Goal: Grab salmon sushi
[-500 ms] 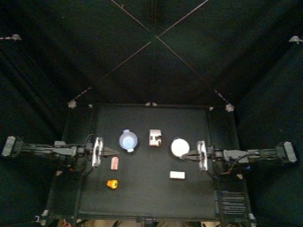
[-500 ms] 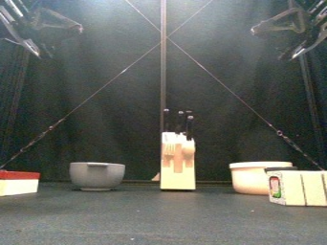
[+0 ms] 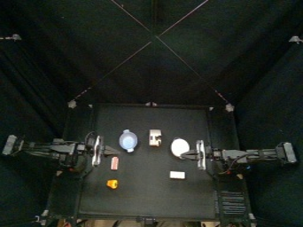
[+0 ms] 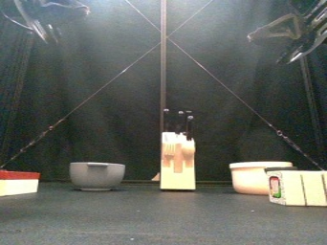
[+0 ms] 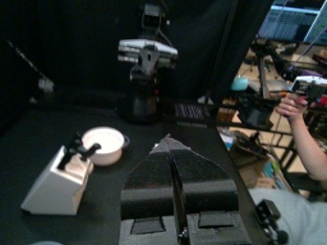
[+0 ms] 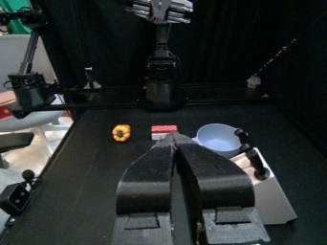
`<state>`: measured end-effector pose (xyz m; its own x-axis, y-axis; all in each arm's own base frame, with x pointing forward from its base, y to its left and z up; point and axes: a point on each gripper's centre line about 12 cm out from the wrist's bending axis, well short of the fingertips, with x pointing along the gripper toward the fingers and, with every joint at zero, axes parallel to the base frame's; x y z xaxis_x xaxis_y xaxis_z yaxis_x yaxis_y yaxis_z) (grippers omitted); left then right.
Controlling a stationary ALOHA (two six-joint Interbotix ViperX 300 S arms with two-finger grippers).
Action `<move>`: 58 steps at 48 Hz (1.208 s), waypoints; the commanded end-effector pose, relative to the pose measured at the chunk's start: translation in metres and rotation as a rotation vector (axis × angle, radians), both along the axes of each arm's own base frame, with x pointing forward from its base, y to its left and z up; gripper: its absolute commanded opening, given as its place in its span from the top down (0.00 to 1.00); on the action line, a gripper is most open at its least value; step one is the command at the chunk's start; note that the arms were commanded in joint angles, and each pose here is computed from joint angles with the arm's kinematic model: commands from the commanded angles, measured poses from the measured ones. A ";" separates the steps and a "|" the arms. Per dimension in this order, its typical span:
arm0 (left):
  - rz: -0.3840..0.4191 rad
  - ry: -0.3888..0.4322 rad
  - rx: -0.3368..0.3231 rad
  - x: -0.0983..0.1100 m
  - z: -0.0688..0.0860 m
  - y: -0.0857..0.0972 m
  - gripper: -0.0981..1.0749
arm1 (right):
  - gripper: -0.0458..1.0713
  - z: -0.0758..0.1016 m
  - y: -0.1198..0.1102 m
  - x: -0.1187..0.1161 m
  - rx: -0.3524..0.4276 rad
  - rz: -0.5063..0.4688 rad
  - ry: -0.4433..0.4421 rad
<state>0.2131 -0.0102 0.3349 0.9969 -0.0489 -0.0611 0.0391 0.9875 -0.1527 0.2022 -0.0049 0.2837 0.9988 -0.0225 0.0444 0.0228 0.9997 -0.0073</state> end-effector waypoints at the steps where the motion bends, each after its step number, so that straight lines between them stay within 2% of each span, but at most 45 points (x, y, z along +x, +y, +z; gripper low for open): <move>1: -0.017 0.073 -0.038 0.007 0.020 -0.002 0.94 | 0.94 0.006 -0.001 0.003 0.007 -0.003 -0.017; 11: -0.029 0.285 -0.115 0.022 0.024 0.000 0.94 | 0.94 0.005 -0.001 0.003 0.010 -0.002 -0.016; 16: -0.006 0.383 -0.140 0.026 0.024 0.007 0.93 | 0.94 0.005 -0.001 0.003 0.010 -0.002 -0.013; 24: 0.042 0.486 -0.194 0.021 0.024 0.016 0.92 | 0.94 0.005 -0.001 0.003 0.012 -0.003 -0.013; 30: 0.127 0.592 -0.242 0.015 0.010 0.024 0.92 | 0.94 0.004 -0.002 0.003 0.015 -0.008 -0.010; 36: 0.283 0.688 -0.298 0.006 -0.002 0.035 0.92 | 0.94 0.003 -0.002 0.003 0.016 -0.011 -0.008; 42: 0.410 0.709 -0.358 0.002 -0.009 0.041 0.92 | 0.94 0.002 -0.003 0.002 0.019 -0.015 -0.007; 46: 0.481 0.720 -0.418 0.001 -0.021 0.040 0.92 | 0.94 0.002 -0.003 0.002 0.020 -0.017 -0.005; 53: 0.567 0.789 -0.526 0.003 -0.049 0.029 0.92 | 0.94 0.002 -0.004 0.002 0.021 -0.017 -0.005; 58: 0.633 0.824 -0.571 0.006 -0.059 0.025 0.92 | 0.94 0.002 -0.003 0.002 0.020 -0.017 -0.005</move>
<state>0.2152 0.0164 0.2768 0.5416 0.1920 -0.8184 -0.7201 0.6084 -0.3338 0.2024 -0.0076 0.2818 0.9986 -0.0365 0.0383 0.0362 0.9993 0.0094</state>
